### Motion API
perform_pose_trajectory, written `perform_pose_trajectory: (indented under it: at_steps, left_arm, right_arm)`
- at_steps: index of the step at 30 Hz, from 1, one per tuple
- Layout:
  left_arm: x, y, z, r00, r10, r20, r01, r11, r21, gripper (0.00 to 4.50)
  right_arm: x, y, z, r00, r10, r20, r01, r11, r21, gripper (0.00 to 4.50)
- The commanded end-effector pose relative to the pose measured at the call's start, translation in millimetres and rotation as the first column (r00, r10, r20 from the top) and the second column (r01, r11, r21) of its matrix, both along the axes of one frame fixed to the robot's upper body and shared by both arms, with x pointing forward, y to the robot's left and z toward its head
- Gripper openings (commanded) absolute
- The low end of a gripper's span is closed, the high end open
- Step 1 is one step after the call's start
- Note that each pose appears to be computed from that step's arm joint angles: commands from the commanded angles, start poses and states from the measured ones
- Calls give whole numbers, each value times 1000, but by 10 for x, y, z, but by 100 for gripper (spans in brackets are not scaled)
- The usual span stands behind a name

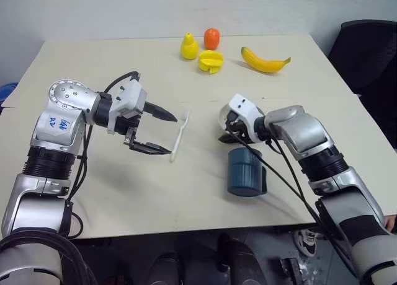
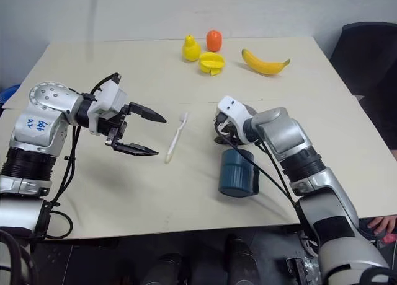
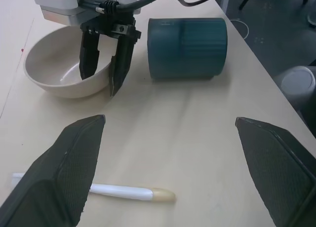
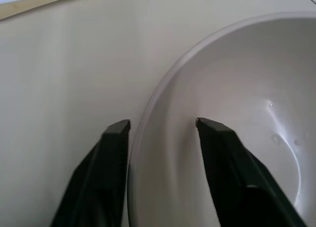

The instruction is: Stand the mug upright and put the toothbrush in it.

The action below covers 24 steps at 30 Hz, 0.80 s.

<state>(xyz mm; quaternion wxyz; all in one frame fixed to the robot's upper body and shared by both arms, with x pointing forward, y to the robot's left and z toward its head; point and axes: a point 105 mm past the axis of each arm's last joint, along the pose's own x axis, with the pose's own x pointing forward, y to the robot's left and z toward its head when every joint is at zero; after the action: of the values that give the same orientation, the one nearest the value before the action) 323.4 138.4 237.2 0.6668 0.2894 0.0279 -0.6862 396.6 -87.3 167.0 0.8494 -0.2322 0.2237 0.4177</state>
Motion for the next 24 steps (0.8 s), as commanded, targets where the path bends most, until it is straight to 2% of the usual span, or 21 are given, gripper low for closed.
perform_pose_trajectory:
  at_steps: [1,4,7,12,13,15,18,21,24]
  left_arm:
    - [-34,28,169,998,-11,65,10,1000,8,450]
    - [-27,21,178,998,-8,68,7,1000,4,450]
    - [-30,1,187,998,-14,65,14,1000,-3,450]
    - [-58,-62,187,997,-41,59,42,999,-15,450]
    - [-74,-97,183,997,-56,54,58,998,-22,450]
    - [-105,-147,164,995,-85,53,86,996,-23,450]
    - [-185,-279,162,987,-153,50,155,987,-36,450]
    - [-273,-414,221,974,-224,24,225,971,-77,450]
    - [-343,-497,270,958,-285,0,284,953,-106,450]
  right_arm:
    - [68,49,253,996,15,92,-17,1000,21,95]
    - [74,53,296,993,33,110,-34,999,10,2]
    - [66,21,393,984,66,167,-58,997,-49,2]
    - [-15,-261,749,961,55,271,-30,995,-98,2]
    - [-92,-508,798,947,59,316,0,983,-185,2]
    - [-296,-846,870,939,51,341,48,959,-278,2]
    - [-712,-1435,897,937,-82,339,198,925,-324,2]
    - [-1107,-1868,790,910,-259,324,363,874,-323,2]
    - [-1435,-2030,606,863,-416,286,483,846,-225,2]
